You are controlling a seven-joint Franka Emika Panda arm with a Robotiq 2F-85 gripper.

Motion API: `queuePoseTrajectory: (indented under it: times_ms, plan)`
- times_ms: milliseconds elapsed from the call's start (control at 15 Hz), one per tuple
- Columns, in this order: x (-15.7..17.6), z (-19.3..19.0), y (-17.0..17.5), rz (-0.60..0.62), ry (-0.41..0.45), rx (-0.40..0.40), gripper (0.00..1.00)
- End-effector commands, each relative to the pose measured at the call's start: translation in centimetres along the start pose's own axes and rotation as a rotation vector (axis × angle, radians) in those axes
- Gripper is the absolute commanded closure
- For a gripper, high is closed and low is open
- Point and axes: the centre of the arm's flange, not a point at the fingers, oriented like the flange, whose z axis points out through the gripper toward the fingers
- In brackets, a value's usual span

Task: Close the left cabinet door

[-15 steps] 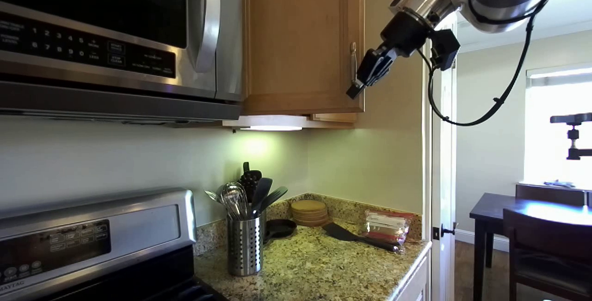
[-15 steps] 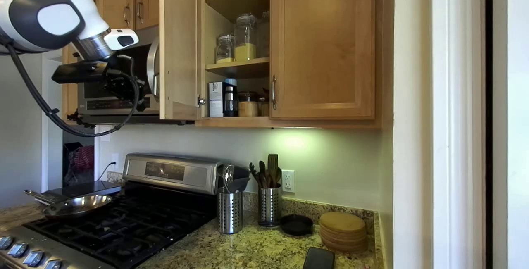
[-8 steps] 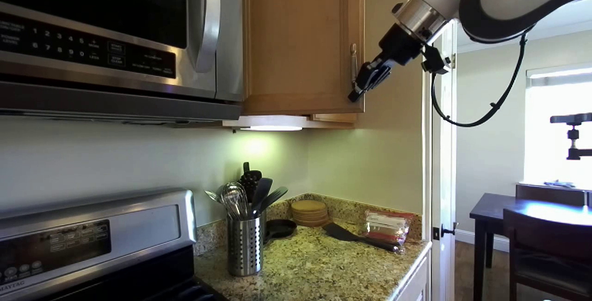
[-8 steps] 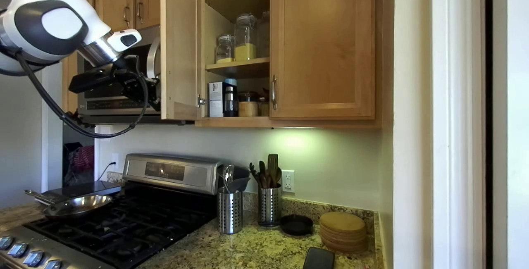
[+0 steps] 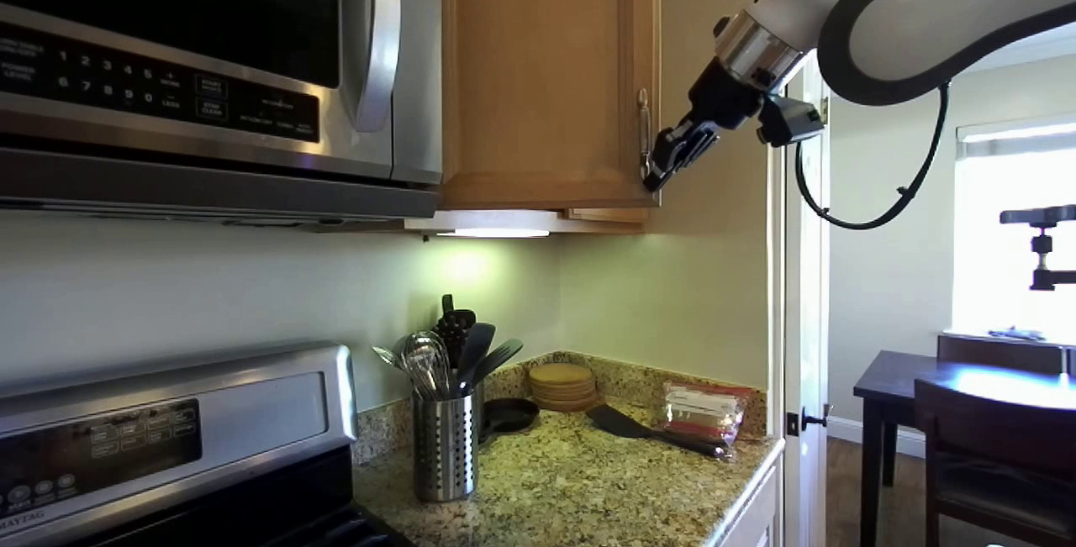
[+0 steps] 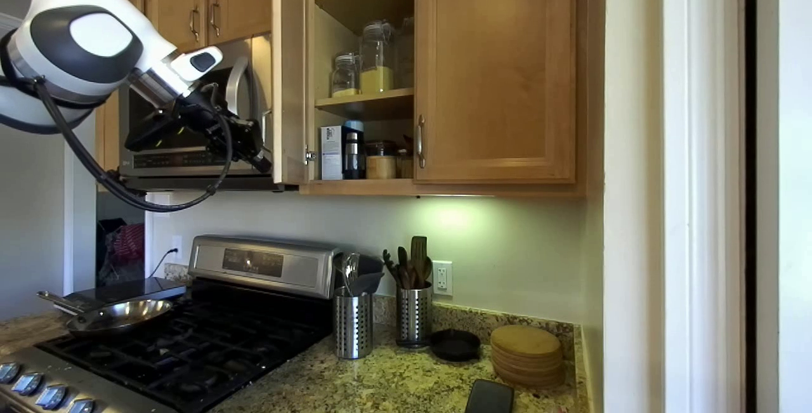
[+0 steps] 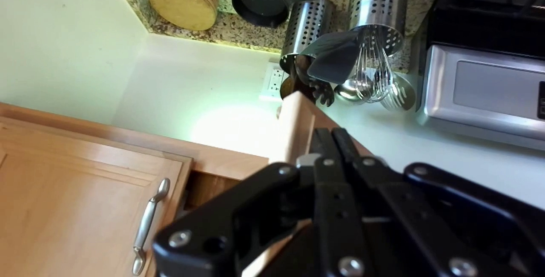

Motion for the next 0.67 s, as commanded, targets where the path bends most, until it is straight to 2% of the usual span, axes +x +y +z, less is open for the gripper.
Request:
queuePoseTrajectory:
  times_ms: [0,333,600]
  plan:
    - [-0.68,0.26,-0.16,0.051,0.025,-0.049,0.94]
    - [-0.67,0.35,-0.41,0.092,0.038,-0.049,0.94]
    - [-0.81,0.14,-0.47,0.105,-0.003,-0.055,0.95]
